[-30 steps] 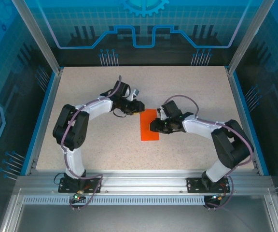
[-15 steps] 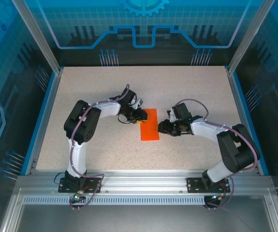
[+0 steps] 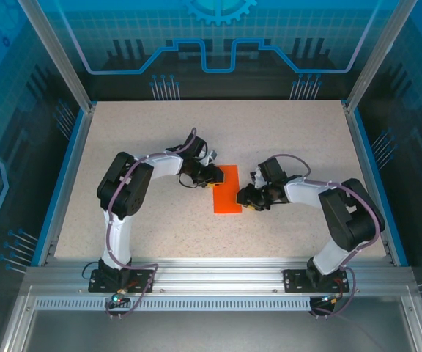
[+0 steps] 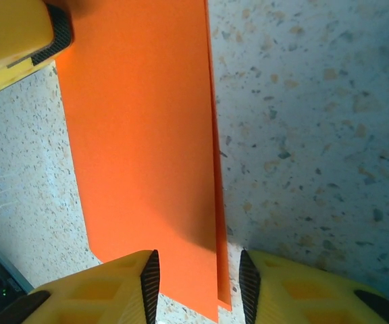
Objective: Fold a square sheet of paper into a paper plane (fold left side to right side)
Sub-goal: Fold the triangle a second time at the center of the table.
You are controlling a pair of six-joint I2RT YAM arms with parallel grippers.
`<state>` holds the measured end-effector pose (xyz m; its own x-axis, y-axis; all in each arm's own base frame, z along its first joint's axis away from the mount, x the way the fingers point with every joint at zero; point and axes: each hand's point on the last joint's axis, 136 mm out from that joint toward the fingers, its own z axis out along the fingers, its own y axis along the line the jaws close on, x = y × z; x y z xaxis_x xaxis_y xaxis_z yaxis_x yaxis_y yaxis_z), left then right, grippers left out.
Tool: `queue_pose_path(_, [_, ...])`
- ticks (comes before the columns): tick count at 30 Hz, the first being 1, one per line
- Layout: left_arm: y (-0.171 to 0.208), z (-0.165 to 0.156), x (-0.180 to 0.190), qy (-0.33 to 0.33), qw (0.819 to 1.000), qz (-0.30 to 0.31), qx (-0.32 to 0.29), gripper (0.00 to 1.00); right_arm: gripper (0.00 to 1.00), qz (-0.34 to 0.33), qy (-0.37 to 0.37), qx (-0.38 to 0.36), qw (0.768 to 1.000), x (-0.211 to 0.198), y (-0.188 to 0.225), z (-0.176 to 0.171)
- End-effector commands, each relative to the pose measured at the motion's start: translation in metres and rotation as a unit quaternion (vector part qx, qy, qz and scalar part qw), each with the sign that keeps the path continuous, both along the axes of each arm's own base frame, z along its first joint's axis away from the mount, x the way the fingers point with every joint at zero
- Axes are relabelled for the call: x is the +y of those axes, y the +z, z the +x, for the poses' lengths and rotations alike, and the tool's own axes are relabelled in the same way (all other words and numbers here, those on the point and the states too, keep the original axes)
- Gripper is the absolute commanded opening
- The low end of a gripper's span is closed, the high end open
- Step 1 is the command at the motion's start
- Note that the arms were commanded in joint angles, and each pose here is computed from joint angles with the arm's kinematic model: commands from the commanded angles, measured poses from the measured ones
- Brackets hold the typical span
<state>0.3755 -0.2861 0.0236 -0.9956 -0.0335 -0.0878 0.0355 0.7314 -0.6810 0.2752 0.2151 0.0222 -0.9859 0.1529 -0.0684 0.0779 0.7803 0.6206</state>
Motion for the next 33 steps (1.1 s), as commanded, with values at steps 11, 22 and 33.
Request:
queue_pose_path(11, [-0.008,-0.008,0.004,0.006,1.000,0.007,0.017,0.32,0.36,0.028,0.002,0.004,1.000,0.016,0.005,0.013])
queue_pose_path(22, [0.060,-0.002,0.000,-0.023,0.993,-0.036,-0.107,0.46,0.34,0.062,-0.015,-0.010,0.998,0.017,0.015,0.031])
queue_pose_path(33, [0.105,-0.070,-0.008,-0.150,0.949,0.017,-0.277,0.65,0.34,0.085,-0.020,-0.011,0.996,0.018,0.029,0.066])
